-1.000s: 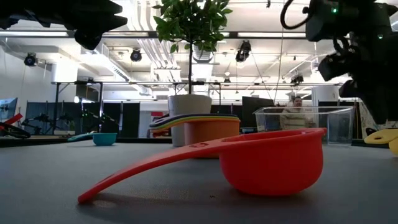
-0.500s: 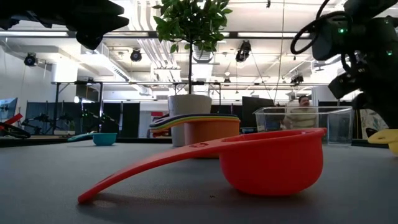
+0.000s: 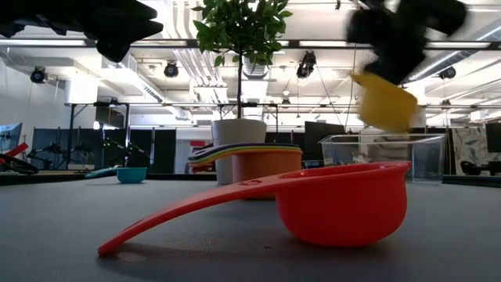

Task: Nest measuring cups in basket
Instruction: Stack the yellow measuring cup on top of the purple measuring cup

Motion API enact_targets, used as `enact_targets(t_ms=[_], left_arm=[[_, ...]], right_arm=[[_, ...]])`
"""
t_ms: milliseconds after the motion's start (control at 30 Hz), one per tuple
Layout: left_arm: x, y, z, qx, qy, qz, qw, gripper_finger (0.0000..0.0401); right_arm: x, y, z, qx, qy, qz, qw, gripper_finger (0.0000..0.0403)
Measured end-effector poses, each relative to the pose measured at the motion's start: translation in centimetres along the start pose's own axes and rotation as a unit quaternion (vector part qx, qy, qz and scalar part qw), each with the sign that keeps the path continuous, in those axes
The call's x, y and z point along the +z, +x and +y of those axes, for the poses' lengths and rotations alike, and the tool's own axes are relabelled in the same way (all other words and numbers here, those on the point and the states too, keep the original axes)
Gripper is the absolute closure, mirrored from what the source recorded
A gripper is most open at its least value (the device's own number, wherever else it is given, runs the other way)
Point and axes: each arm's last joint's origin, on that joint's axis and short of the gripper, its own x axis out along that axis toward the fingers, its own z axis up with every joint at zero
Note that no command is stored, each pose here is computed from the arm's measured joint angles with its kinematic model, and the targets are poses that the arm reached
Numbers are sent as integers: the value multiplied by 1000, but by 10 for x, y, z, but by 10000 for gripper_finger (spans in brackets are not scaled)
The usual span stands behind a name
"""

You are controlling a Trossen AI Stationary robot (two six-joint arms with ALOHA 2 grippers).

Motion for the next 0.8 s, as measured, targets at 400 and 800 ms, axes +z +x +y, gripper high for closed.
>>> enact_targets(t_ms=[400, 800], left_arm=[[0, 0, 0, 0, -5, 2, 1000, 269], [-3, -1, 1, 2, -4, 18, 1000, 269]], right_arm=[[105, 65, -25, 47, -130, -15, 990, 394], [131, 96, -43, 62, -142, 19, 988, 394]])
